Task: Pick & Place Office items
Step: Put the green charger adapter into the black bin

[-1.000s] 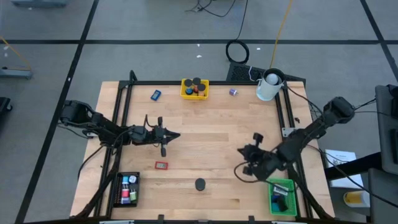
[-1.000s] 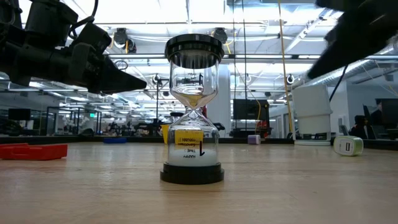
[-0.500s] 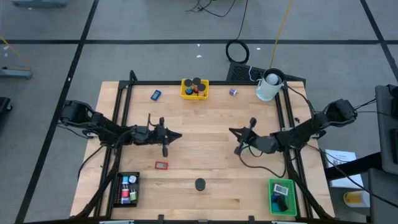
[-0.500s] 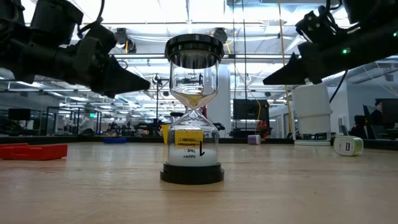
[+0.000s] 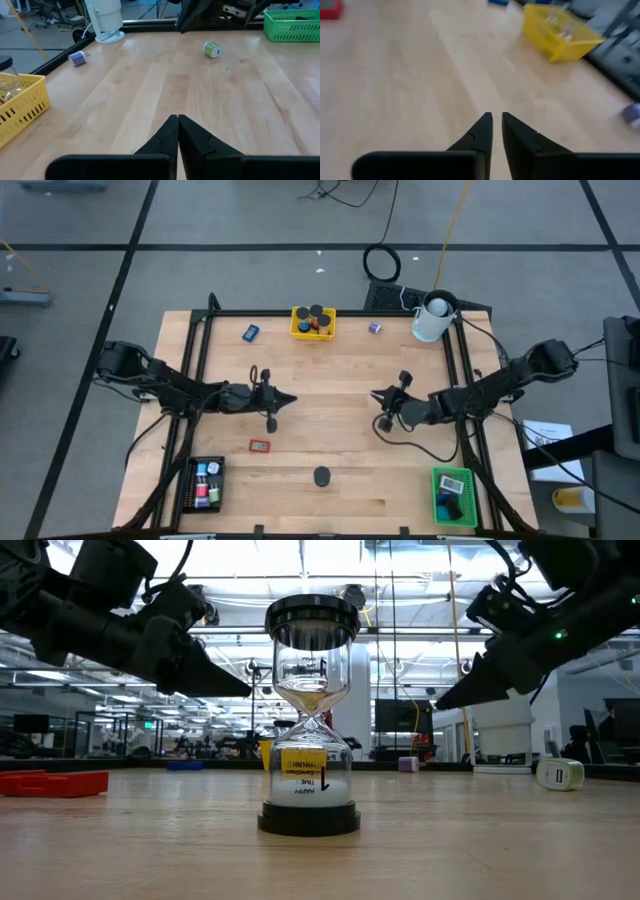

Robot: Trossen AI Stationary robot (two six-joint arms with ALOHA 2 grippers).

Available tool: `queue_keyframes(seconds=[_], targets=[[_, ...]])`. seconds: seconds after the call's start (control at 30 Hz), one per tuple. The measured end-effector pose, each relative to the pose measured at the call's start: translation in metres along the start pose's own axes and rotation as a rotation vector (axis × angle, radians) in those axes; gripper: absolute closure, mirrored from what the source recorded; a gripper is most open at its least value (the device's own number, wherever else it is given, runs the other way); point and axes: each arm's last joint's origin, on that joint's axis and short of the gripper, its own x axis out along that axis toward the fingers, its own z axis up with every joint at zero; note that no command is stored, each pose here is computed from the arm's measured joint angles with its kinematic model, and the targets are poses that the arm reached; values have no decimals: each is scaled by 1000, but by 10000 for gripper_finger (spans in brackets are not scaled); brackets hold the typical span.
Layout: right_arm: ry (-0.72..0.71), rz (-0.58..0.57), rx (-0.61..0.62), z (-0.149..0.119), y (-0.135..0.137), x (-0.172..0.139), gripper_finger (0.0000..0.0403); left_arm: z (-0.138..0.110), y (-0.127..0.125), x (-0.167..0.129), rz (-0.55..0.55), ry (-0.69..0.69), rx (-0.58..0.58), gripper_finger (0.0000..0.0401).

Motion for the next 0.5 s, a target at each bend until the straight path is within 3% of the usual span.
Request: queue_keyframes(seconds=[0.27,0.37,0.5], targets=[[109,105,32,11,2,-6,310,-1,0,0,-1,6,4,386],[210,138,26,10,2,-8,283,-1,0,0,-1,7,4,396],[352,90,14,12,0,-14,243,-1,0,0,-2,11,5,392]])
